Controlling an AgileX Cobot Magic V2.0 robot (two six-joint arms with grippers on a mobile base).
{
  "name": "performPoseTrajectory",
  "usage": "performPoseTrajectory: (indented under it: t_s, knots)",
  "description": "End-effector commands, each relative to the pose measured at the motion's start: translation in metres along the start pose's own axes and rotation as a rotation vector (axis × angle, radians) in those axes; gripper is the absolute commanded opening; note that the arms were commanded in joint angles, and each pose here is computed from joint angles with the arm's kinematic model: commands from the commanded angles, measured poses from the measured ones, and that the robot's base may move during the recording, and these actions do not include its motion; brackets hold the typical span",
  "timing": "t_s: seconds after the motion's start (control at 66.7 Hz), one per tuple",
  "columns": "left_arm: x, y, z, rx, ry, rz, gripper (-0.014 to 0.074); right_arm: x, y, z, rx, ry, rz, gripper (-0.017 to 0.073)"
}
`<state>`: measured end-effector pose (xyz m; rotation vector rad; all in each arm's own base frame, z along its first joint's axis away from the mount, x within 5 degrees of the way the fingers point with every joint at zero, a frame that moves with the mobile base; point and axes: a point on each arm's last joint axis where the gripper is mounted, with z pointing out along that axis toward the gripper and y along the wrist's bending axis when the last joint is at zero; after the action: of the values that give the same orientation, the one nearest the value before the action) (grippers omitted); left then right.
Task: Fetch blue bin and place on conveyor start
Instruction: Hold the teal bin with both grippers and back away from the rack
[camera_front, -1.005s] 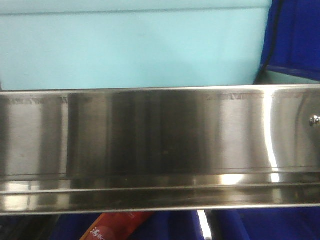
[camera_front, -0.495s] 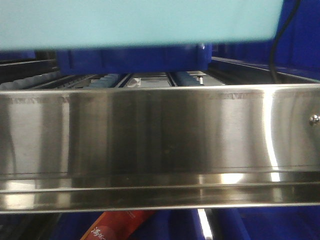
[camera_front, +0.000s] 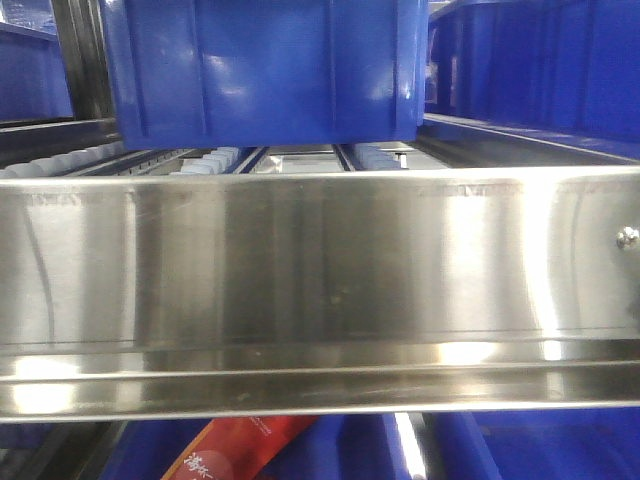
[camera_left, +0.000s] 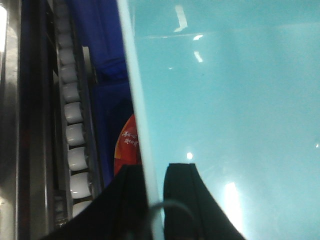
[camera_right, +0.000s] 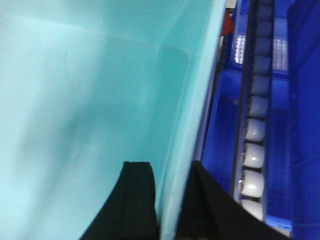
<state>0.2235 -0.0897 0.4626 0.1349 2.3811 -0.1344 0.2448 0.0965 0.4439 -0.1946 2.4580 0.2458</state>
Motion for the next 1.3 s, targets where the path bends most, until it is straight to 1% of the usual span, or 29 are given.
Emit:
performPoseTrajectory:
  t_s: [0.0, 0.09, 0.225, 0.525, 0.645, 0.93, 1.125, 1.29]
  knots:
    - [-0.003, 0.000, -0.005, 0.004, -0.047, 0.002, -0.0111, 0.000, -0.001, 0.000, 0.020, -0.011, -0.034, -0.0153]
    - [0.000, -0.002, 0.003, 0.012, -0.018, 0.001, -0.0111, 0.000, -0.001, 0.002, 0.021, -0.006, -0.034, -0.0153]
    - [0.007, -0.002, 0.013, 0.000, 0.023, 0.008, -0.0111, -0.001, -0.001, 0.002, 0.019, -0.012, -0.035, -0.0153]
    - [0.008, -0.002, 0.015, -0.003, 0.028, 0.010, -0.0111, -0.001, -0.001, 0.002, 0.018, -0.019, -0.035, -0.0153]
    - [0.008, -0.001, 0.015, -0.017, 0.023, 0.016, -0.0111, -0.004, 0.000, 0.002, 0.010, -0.053, -0.035, -0.0153]
    - [0.008, -0.001, 0.015, -0.017, 0.023, 0.016, -0.0111, -0.014, 0.002, 0.001, -0.014, -0.163, -0.036, -0.0153]
    - [0.000, -0.004, 0.015, 0.013, -0.064, 0.016, -0.0111, -0.021, 0.004, -0.001, -0.031, -0.240, -0.037, -0.0153]
    - [-0.009, -0.007, 0.013, 0.048, -0.164, 0.016, -0.0111, -0.026, 0.005, -0.002, -0.043, -0.297, -0.037, -0.0153]
